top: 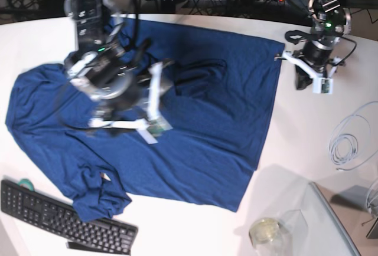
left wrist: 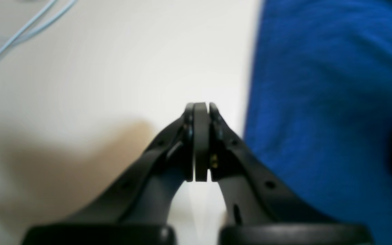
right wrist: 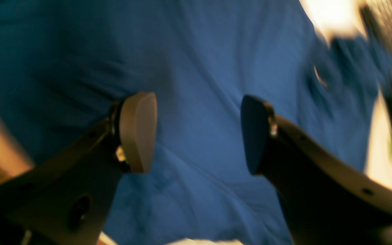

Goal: Layout the t-shirt on the table in an organized manner, then fold the t-shirt properly
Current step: 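Grasp the shirt fold with the left gripper near the collar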

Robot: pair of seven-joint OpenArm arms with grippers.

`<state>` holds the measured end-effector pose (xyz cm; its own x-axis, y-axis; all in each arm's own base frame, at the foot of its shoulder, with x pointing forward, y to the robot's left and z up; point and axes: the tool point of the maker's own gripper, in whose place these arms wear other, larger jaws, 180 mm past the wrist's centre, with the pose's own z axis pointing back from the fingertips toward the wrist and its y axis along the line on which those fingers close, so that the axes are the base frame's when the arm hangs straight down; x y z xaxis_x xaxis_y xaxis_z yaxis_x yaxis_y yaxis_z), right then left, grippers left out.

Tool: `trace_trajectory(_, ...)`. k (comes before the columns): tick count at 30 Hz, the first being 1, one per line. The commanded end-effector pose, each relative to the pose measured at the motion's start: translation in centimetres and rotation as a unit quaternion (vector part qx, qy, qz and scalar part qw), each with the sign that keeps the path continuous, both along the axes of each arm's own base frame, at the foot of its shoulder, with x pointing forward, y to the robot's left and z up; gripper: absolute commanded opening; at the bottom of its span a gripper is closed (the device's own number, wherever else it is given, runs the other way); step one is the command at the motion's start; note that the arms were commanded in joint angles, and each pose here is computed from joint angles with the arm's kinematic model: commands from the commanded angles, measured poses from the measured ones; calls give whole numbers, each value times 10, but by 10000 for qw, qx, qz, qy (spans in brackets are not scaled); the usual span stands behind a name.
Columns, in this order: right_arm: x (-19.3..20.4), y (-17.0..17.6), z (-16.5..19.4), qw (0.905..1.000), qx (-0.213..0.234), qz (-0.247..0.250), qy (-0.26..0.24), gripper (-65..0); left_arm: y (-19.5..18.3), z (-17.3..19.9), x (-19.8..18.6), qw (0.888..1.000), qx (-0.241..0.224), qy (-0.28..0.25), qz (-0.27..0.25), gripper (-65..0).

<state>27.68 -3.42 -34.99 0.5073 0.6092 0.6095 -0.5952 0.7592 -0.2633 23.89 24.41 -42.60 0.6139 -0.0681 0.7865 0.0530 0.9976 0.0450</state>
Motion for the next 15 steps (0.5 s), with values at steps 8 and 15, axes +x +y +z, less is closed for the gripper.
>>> trace_trajectory(8, -3, -105, -36, 9918, -77, -1267, 113, -282, -127, 37, 31, 9867, -569, -677, -1362, -444)
trace_trajectory(15, -17, -142, -62, 9822, -77, -1823, 436, -282, -230, 42, 36, 9661, -1064, -392, -2318, -79)
